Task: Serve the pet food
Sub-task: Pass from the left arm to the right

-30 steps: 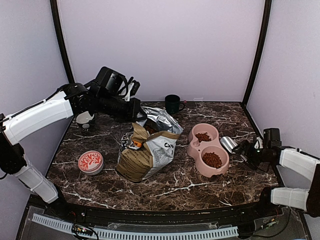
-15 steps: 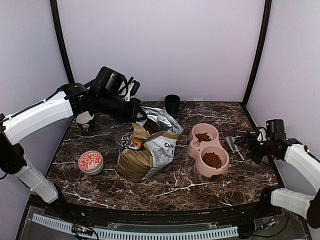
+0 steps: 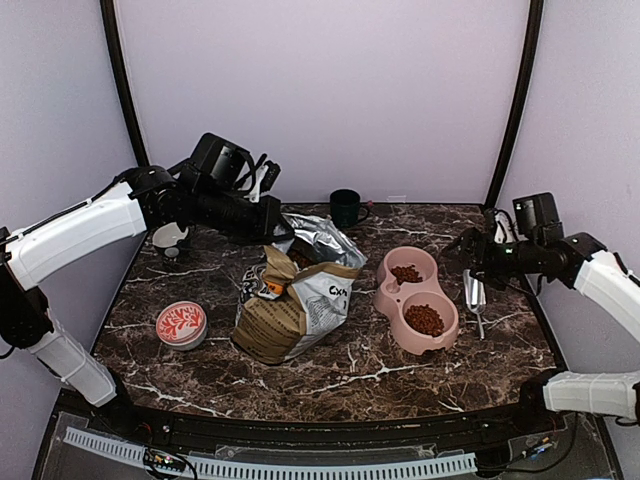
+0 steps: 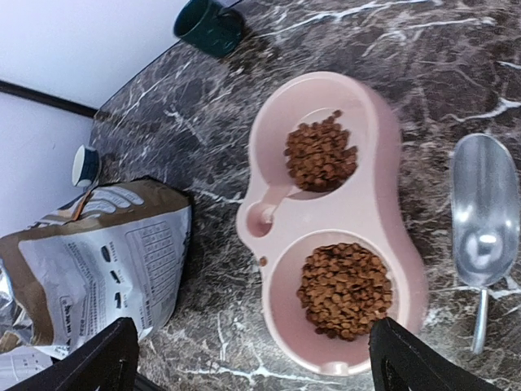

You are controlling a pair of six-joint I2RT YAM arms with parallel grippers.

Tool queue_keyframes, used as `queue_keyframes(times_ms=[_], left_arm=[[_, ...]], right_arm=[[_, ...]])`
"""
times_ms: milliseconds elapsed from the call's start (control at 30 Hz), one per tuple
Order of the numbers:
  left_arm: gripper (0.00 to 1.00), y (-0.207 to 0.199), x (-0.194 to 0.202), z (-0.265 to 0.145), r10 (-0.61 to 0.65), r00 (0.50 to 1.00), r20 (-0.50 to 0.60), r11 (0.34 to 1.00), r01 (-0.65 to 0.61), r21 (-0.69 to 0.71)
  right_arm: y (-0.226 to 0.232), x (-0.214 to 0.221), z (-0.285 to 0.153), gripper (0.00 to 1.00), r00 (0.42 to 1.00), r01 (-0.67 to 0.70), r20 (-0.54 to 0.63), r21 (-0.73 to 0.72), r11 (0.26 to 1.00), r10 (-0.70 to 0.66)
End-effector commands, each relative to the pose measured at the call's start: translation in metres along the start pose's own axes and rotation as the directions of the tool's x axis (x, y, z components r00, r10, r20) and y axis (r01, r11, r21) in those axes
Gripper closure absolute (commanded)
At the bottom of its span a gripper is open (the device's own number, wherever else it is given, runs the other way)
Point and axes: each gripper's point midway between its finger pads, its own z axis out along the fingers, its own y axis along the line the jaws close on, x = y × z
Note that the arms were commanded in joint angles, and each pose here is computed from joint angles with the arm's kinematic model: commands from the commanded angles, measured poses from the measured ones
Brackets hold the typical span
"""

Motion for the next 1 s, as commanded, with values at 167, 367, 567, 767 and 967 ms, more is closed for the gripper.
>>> queue_keyframes(times_ms=[167, 367, 567, 767, 967], left_arm=[[1.00, 0.003, 0.005, -0.013, 0.000, 1.000, -0.029, 1.000, 0.000, -0.016], [1.00, 0.003, 0.006, -0.014, 0.004, 0.999, -0.032, 1.000, -0.004, -0.017], [1.00, 0.004, 0.008, -0.014, 0.003, 0.999, -0.038, 1.000, -0.004, -0.018], [1.00, 0.006, 0.009, -0.013, 0.003, 0.999, -0.040, 1.000, -0.004, -0.027], [1.00, 0.006, 0.009, -0.012, 0.003, 0.999, -0.044, 1.000, -0.004, -0.027]], right_arm=[[0.116, 0.008, 0.015, 0.08, 0.967, 0.231, -0.049, -0.232, 0.945, -0.249], [0.180, 0.011, 0.034, 0.13, 0.892, 0.415, -0.046, -0.311, 0.855, -0.450], [0.214, 0.017, 0.054, 0.24, 0.802, 0.534, -0.059, -0.374, 0.758, -0.594], [0.238, 0.034, 0.064, 0.35, 0.742, 0.574, -0.075, -0.442, 0.689, -0.666], [0.246, 0.042, 0.080, 0.45, 0.735, 0.570, -0.085, -0.459, 0.682, -0.672]])
